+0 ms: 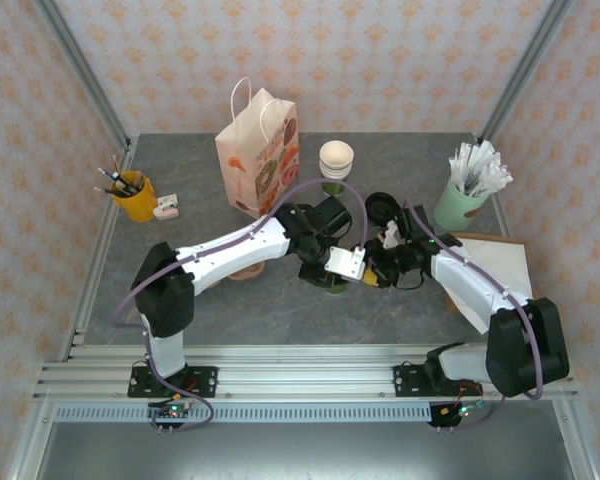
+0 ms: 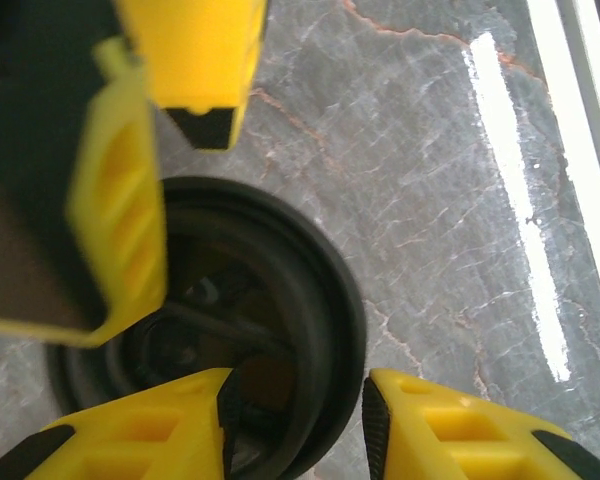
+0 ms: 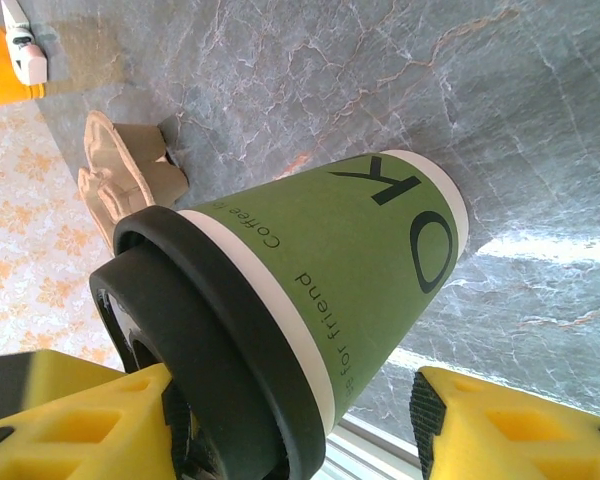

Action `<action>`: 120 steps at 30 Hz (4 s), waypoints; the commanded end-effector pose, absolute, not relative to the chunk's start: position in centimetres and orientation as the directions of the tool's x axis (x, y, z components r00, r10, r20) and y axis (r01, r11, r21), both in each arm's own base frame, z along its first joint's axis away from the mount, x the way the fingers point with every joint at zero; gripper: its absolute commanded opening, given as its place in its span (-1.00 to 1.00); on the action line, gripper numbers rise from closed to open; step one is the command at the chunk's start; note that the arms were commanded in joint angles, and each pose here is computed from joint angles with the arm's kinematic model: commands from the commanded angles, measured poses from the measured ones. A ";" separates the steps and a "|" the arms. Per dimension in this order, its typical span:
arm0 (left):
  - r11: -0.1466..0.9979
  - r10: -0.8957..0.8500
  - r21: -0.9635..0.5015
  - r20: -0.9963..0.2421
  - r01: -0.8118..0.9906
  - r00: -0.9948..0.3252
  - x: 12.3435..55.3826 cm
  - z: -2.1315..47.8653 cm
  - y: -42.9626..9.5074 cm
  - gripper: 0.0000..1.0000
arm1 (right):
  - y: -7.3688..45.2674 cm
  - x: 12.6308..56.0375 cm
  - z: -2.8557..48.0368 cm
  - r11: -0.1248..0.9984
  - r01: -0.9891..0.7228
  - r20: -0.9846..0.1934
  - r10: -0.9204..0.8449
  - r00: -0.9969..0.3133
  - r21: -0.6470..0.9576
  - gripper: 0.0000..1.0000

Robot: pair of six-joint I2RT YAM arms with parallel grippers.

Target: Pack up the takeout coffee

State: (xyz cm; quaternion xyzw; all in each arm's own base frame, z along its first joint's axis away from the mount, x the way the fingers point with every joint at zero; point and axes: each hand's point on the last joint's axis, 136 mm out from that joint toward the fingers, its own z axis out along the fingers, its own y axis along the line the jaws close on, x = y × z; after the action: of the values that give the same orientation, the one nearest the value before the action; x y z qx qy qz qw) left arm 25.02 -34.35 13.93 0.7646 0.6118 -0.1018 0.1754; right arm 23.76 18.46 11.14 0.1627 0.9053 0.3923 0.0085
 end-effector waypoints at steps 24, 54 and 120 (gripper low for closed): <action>0.968 0.185 0.094 -0.892 0.231 -0.412 29.1 28.5 -16.8 1.00 | 16.3 23.5 16.8 0.895 0.011 -0.261 0.142 -0.955 0.446 0.99; 0.951 0.014 0.127 -0.928 -0.281 -0.371 26.8 27.7 -5.6 1.00 | 20.7 25.3 14.1 0.689 -0.719 -0.239 -0.686 -0.687 0.090 0.99; 0.921 -0.063 0.074 -0.941 -0.383 -0.333 26.2 28.2 -3.6 1.00 | 1.8 49.4 12.1 0.886 0.436 -0.479 0.454 -0.751 0.156 0.50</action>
State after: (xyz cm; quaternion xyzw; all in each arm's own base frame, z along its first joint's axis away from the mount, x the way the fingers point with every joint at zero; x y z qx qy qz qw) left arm 26.66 -4.86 27.32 -0.1135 0.8139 0.1317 0.5544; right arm 48.65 3.01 13.23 0.2040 0.9408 0.0419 0.2676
